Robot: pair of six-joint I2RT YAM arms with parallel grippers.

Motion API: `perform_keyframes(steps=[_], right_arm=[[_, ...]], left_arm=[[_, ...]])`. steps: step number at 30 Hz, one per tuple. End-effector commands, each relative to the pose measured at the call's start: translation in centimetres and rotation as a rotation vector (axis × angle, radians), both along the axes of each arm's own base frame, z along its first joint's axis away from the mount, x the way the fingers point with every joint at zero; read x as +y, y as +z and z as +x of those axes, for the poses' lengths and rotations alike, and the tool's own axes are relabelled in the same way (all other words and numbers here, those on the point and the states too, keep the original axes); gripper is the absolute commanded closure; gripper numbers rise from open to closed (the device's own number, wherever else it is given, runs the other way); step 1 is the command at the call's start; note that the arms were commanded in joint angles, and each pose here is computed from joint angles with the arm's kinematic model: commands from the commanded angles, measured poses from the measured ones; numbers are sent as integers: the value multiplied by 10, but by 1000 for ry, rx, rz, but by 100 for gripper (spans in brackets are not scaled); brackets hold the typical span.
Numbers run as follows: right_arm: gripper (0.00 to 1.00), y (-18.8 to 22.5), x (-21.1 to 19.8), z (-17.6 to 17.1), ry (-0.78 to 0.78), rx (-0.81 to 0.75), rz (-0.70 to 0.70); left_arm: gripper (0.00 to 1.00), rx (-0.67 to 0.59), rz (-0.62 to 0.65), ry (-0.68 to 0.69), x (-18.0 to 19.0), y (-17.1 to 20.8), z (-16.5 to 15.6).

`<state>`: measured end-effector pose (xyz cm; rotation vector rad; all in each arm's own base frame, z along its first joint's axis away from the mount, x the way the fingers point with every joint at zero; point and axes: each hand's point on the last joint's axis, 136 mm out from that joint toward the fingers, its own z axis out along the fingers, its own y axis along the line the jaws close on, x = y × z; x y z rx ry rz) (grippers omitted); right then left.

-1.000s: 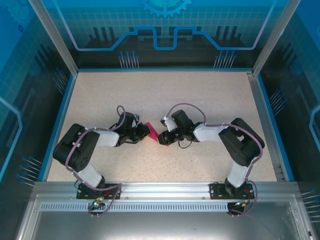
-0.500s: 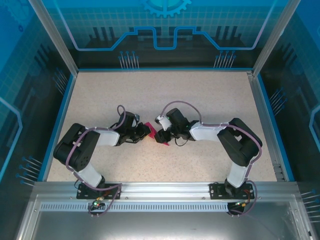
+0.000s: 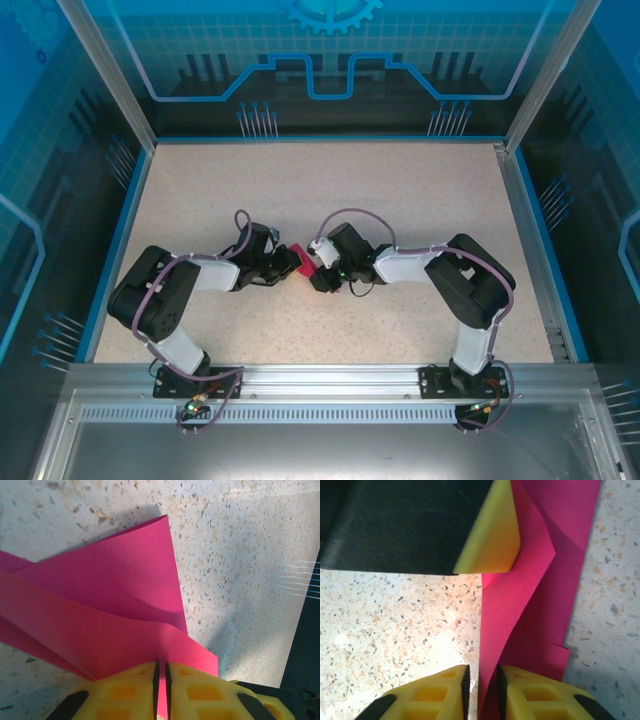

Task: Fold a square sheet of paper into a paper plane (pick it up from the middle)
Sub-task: Fold the wing for the fifth time at the center of the table.

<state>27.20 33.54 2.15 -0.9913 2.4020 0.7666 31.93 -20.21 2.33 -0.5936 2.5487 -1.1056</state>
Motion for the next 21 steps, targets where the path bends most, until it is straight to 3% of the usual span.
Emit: perform_keyframes(steps=[1,10,21], right_arm=[[81,-2,2,0,8,-5,-15],[100,2,1,-1,-22,95,106],[98,-1,4,-5,-55,216,186]], left_arm=[[83,6,-2,-29,-5,1,0],[83,-23,-8,-42,-8,9,5],[82,-55,-77,-68,-15,18,0]])
